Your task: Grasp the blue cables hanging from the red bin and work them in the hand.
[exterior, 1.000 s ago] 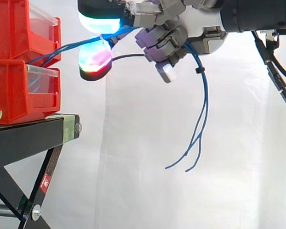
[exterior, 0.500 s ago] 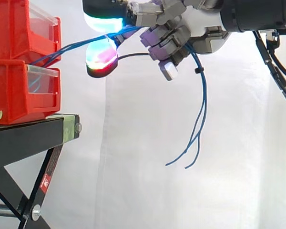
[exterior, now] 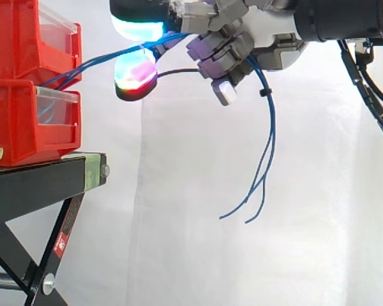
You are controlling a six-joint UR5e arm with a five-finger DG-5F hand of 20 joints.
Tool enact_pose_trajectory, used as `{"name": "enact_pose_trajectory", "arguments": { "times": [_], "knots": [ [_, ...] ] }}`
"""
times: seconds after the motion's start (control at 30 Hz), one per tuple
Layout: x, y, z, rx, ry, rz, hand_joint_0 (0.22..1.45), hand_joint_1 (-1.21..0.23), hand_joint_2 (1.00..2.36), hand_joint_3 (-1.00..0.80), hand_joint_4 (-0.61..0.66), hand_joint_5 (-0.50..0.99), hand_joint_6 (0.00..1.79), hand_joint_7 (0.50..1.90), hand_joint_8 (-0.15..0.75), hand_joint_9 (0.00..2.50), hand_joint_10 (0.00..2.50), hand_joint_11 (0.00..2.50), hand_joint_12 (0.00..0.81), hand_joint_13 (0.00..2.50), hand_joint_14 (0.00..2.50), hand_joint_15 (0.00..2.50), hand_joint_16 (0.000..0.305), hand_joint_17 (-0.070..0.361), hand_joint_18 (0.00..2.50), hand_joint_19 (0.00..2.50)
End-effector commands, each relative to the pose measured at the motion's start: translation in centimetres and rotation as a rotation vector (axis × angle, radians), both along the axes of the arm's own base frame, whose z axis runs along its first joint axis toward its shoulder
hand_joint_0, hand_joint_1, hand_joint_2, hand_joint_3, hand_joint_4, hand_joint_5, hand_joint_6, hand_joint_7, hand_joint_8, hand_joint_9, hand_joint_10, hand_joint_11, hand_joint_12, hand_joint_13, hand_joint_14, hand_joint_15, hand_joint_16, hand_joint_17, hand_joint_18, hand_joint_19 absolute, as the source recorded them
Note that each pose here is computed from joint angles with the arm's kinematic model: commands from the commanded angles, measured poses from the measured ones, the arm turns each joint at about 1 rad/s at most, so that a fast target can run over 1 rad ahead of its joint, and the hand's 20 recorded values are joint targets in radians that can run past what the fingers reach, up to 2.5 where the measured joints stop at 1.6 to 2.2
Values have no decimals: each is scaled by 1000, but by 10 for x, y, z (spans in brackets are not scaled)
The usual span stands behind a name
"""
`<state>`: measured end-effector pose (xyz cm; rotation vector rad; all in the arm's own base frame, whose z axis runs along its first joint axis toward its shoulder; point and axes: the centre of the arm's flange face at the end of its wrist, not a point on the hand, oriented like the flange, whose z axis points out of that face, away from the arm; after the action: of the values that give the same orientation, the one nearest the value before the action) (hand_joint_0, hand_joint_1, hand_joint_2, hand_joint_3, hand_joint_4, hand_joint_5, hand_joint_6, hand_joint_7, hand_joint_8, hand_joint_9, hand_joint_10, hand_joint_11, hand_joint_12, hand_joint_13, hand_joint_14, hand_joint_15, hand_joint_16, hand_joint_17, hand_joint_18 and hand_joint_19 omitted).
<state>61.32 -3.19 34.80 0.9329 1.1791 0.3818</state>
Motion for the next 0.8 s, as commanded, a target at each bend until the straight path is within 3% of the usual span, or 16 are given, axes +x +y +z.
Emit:
{"name": "enact_pose_trajectory", "arguments": {
  "times": [0.0, 0.07, 0.2, 0.77],
  "knots": [
    [1, 1, 1, -10, -1, -1, 992, -742, 1011, -768, 332, 267, 195, 1284, 535, 1779, 2500, 2500, 712, 2021, 2500, 1972, 237, 178, 2500, 648],
    [1, 2, 1, -14, 0, 0, 990, -745, 1012, -730, 339, 187, 396, 1199, 535, 1779, 2500, 2500, 712, 2021, 2500, 1972, 237, 178, 2500, 648],
    [4, 4, 4, -33, -19, -3, 988, -745, 1014, -702, 343, 188, 443, 1176, 535, 1779, 2500, 2500, 712, 2021, 2500, 1972, 237, 178, 2500, 648],
    [7, 3, 7, -48, -46, -13, 831, -666, 1007, -837, 353, 299, 216, 1290, 535, 1779, 2500, 2500, 712, 2021, 2500, 1972, 237, 178, 2500, 648]
  ]
}}
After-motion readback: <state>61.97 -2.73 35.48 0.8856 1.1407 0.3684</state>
